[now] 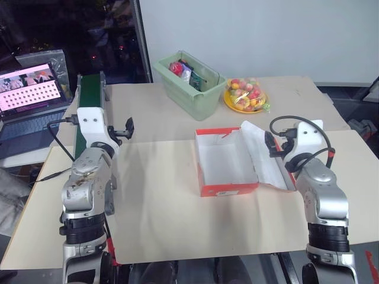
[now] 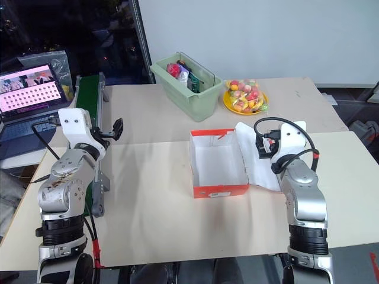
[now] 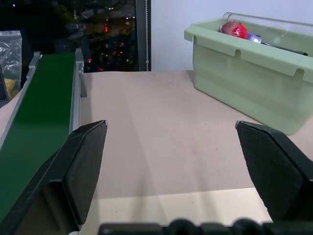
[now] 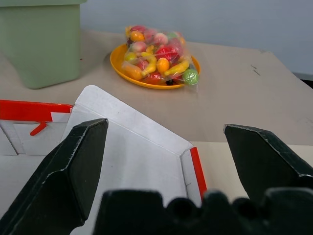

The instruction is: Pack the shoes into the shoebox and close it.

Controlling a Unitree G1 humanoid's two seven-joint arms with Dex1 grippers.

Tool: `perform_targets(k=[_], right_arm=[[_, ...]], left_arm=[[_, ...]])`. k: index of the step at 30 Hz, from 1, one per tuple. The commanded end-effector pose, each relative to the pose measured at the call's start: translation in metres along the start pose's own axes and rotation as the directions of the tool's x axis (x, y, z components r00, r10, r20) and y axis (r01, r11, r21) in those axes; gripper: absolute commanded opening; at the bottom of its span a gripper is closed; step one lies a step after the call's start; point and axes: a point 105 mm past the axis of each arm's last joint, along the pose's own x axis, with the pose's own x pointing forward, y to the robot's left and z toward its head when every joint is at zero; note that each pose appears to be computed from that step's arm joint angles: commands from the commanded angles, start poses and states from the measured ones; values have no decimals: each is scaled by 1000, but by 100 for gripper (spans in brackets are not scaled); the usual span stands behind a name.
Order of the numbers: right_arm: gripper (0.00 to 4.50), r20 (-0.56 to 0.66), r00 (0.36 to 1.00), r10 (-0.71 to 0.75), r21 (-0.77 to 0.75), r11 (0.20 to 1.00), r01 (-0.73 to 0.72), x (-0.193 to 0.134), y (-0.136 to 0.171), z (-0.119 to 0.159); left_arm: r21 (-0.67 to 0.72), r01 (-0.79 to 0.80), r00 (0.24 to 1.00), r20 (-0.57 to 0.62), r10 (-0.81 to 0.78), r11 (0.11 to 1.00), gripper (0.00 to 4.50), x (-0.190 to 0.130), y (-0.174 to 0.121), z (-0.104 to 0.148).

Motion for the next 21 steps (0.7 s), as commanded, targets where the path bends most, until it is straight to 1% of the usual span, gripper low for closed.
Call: perform_targets(k=[1, 2, 3, 4, 5, 6, 7, 8, 9, 10, 11, 12, 13, 17, 18, 19, 21], right_arm=[[446, 124, 984, 127, 17, 991, -130, -1, 19, 36], [446, 177, 943, 280, 25, 957, -289, -5, 46, 53], [446, 223, 863, 454, 4, 885, -466, -15, 80, 71], [446, 244, 793, 558, -19, 820, -572, -24, 100, 81], [446, 231, 719, 656, -62, 747, -661, -34, 120, 84], [446, 201, 646, 737, -106, 672, -733, -45, 137, 83], [446, 176, 600, 780, -130, 623, -771, -51, 146, 82], [446, 153, 512, 845, -161, 532, -831, -64, 159, 80], [446, 127, 385, 914, -183, 403, -897, -83, 175, 77], [446, 106, 299, 948, -184, 314, -931, -94, 184, 73], [446, 92, 245, 965, -182, 258, -949, -101, 189, 70], [446, 81, 230, 970, -181, 242, -953, -102, 191, 67], [446, 69, 235, 970, -185, 244, -952, -100, 191, 64], [446, 56, 237, 970, -186, 243, -952, -96, 196, 58], [446, 55, 237, 970, -186, 243, -952, -95, 196, 58], [446, 63, 240, 969, -177, 248, -952, -94, 197, 58], [446, 77, 246, 966, -162, 255, -953, -92, 197, 59]], left_arm=[[28, -2, 1000, 27, 1, 1000, 450, -3, -2, 7], [25, -7, 1000, 17, 6, 1000, 450, -2, -3, 3], [22, -8, 1000, 10, 8, 1000, 450, -2, -4, 1], [19, -8, 1000, 8, 8, 1000, 450, -2, -5, -1], [20, -6, 1000, 8, 6, 1000, 450, -2, -6, -1], [22, -5, 1000, 8, 5, 1000, 450, -2, -6, -1], [22, -5, 1000, 9, 5, 1000, 450, -2, -7, -1], [21, -7, 1000, 10, 7, 1000, 450, -2, -7, -1], [19, -15, 1000, 9, 14, 1000, 450, -3, -7, -2], [16, -27, 1000, 10, 27, 1000, 450, -4, -6, -3], [14, -36, 999, 10, 36, 999, 450, -5, -5, -3], [11, -50, 999, 11, 49, 999, 450, -6, -3, -3], [12, -86, 996, 3, 86, 996, 450, -10, 2, -5], [26, -295, 953, -69, 296, 955, 450, -39, 43, -18], [51, -329, 939, -84, 332, 943, 450, -48, 51, -21], [109, -387, 913, -96, 398, 915, 450, -62, 65, -24], [177, -455, 872, -108, 477, 872, 450, -80, 81, -26]])
